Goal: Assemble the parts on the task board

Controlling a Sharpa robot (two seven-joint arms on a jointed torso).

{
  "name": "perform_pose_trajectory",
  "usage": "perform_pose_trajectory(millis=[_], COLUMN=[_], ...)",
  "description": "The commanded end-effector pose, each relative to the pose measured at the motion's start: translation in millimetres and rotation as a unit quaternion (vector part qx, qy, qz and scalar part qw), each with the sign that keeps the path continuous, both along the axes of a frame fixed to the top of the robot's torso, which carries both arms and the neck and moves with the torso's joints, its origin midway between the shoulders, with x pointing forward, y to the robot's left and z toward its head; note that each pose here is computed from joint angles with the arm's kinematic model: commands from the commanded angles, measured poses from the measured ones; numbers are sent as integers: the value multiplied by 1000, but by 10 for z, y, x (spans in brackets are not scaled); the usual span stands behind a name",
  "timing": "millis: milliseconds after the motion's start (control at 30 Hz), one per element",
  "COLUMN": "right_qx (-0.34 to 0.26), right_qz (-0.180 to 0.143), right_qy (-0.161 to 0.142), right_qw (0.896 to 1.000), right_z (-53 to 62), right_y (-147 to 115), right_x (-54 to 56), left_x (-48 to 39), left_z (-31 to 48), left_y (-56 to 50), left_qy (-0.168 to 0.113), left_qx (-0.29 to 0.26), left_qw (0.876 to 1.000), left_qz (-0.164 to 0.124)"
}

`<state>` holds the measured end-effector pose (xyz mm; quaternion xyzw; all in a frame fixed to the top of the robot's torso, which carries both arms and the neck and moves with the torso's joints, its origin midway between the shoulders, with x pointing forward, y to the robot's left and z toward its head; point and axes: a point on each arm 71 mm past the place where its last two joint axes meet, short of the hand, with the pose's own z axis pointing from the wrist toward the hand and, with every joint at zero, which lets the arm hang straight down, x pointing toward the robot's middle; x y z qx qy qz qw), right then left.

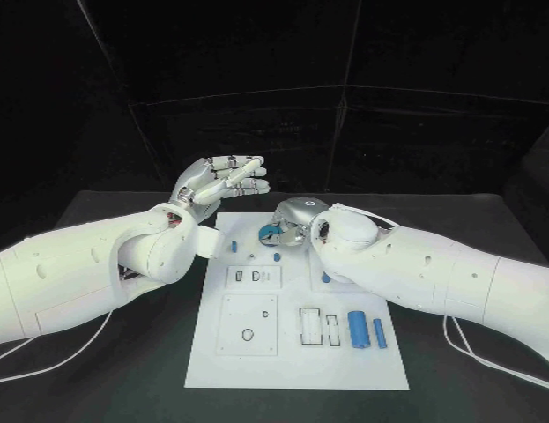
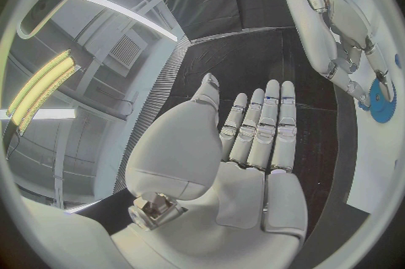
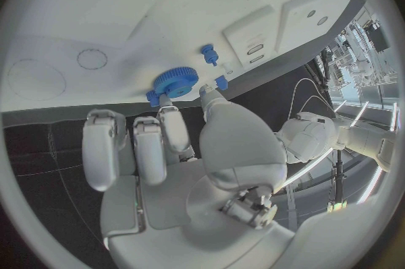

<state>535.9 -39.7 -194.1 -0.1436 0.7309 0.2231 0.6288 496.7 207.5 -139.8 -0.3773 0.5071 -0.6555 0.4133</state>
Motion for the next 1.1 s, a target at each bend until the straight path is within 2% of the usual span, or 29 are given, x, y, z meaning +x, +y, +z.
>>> perform_pose_trajectory(millis=[33,300,467,633,800,933,1100], right_qx=[2,69,120,146,166,166,164], right_qz=[-14,-11,3,10,-13,-33,-53], right_qy=[14,-45,-64,-50,1,32,47], right_qw=[1000,997,991,988,986,985,984], right_z=[-26,104,183,214,199,172,143], right_y=[-42,-138,-298,-646,-1205,-1661,-2038], right_x=[11,-23,-88,-178,-237,-246,-215], left_x=[-2,-1,3,2,1,-1,3], left_z=[17,16,15,14,13,14,11], left_y=[-13,-2,24,49,73,91,89], left_qy=[-4,-3,-3,-3,-3,-3,-2], left_qx=[-1,-1,0,1,1,2,2], left_qw=[1000,1000,1000,1000,1000,1000,1000], left_qz=[-6,-5,-3,-1,1,2,2])
